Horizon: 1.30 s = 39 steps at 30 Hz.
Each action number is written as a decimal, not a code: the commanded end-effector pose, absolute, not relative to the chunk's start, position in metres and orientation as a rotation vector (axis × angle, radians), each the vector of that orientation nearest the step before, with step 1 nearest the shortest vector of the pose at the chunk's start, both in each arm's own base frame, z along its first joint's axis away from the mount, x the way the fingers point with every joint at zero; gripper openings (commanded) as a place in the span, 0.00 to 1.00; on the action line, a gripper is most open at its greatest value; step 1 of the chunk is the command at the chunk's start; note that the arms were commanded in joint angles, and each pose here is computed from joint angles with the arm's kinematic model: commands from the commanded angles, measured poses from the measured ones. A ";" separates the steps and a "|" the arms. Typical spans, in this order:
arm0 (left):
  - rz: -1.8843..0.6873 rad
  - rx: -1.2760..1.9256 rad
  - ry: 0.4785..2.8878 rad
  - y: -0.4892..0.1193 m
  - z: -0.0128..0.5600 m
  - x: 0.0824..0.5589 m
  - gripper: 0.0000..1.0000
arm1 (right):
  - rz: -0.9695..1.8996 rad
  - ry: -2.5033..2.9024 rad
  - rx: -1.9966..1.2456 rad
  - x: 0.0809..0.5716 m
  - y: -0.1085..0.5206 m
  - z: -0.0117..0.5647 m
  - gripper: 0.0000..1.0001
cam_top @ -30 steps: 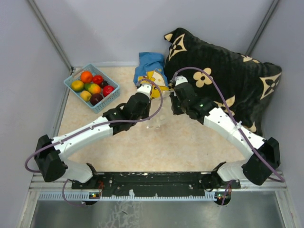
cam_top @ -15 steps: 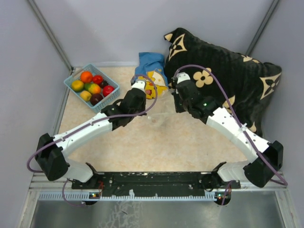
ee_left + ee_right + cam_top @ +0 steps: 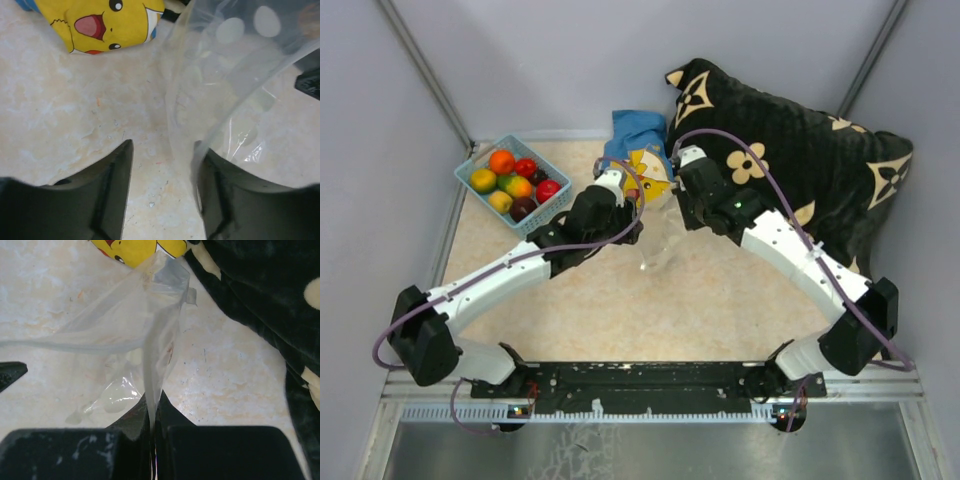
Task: Place the food in the zip-top bag and seal the zipper
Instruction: Open the zipper of the food storage bag at the center of the board, then pick up the fake fruit from the bin.
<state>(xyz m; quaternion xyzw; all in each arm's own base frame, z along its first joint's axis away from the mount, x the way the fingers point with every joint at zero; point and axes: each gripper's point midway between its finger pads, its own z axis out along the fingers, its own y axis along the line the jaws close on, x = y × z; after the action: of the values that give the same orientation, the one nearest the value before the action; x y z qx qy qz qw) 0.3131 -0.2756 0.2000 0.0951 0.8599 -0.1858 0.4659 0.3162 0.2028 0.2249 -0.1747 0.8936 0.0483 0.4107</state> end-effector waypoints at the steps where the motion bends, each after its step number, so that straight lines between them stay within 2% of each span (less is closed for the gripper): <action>1: -0.623 0.208 2.027 -0.290 0.226 0.315 0.66 | 0.103 2.216 -0.480 0.327 0.209 0.243 0.00; 10: -0.791 0.194 1.996 -0.285 0.245 0.313 0.99 | 0.042 2.241 -0.494 0.335 0.209 0.237 0.00; 16: -0.817 0.150 1.936 -0.259 0.272 0.310 1.00 | 0.023 2.249 -0.500 0.340 0.210 0.237 0.00; 22: -0.692 0.067 1.930 -0.210 0.276 0.320 1.00 | 0.019 2.254 -0.512 0.342 0.213 0.238 0.00; 34: -0.306 -0.308 2.134 -0.066 0.223 0.395 1.00 | -0.090 2.233 -0.506 0.345 0.196 0.254 0.00; 39: -0.196 -0.335 2.182 -0.038 0.214 0.427 1.00 | -0.098 2.234 -0.514 0.344 0.194 0.250 0.00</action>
<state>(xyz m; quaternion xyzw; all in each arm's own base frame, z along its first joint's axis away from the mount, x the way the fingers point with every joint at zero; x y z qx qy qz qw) 0.4091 -0.0522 0.2056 -0.1448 0.8759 -0.1089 0.4472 0.3387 0.1955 0.2318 -0.2033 0.8993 -0.0309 0.3861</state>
